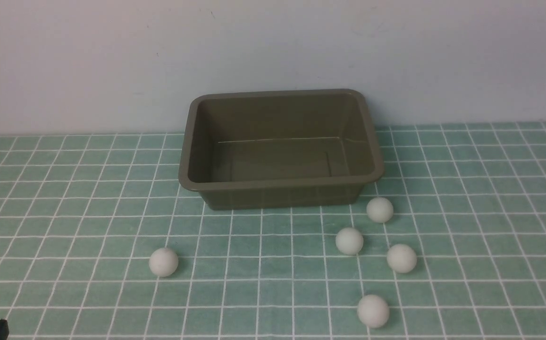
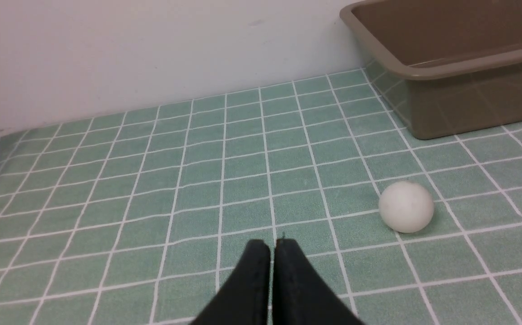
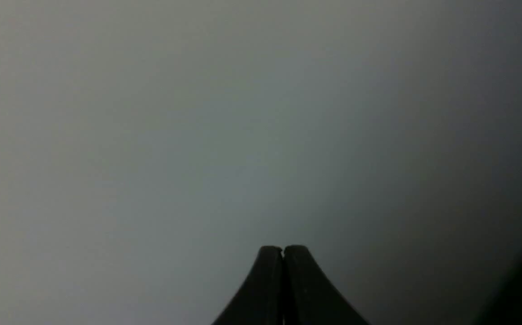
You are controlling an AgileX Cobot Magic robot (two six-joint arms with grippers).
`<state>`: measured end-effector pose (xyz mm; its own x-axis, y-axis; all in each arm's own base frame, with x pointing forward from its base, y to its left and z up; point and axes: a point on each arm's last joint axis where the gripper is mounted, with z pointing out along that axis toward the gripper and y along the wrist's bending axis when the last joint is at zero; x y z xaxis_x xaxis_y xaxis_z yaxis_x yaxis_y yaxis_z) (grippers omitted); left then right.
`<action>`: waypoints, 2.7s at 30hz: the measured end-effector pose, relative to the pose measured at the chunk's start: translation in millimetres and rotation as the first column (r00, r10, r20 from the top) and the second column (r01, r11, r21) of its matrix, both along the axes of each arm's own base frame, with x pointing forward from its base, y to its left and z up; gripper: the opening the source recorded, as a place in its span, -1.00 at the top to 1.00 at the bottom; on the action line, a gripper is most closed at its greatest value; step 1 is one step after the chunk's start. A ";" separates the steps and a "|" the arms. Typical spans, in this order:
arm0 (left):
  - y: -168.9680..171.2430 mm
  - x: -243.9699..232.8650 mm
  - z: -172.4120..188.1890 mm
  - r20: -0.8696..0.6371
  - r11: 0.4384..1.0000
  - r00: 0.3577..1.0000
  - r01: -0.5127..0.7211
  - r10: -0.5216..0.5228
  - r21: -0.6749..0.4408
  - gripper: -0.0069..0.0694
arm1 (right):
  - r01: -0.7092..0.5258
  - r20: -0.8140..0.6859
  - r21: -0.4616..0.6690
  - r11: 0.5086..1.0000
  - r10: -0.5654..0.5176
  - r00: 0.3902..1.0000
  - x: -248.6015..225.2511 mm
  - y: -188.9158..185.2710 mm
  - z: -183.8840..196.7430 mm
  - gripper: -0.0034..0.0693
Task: Put the table tennis balls in the box on the green coffee tablecloth.
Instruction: 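Reach for and grasp a ping pong ball on the table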
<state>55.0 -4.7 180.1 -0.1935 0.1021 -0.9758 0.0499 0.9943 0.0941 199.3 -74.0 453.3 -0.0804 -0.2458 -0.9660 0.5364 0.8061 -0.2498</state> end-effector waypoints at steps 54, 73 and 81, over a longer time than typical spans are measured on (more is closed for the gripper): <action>0.0 0.0 0.0 0.000 1.000 1.000 0.000 0.000 0.000 0.83 | -0.258 -0.683 0.672 0.694 0.716 0.146 103.1 195.4 -224.8 -0.20; 0.0 0.0 0.0 0.000 1.000 1.000 0.000 0.000 0.000 0.83 | -0.193 -0.737 0.648 0.737 0.670 0.083 127.4 201.7 -293.2 -0.22; 0.0 0.0 0.0 0.000 1.000 1.000 0.000 0.000 0.000 0.83 | -0.202 -0.749 0.635 0.746 0.658 0.077 130.9 201.7 -301.0 -0.11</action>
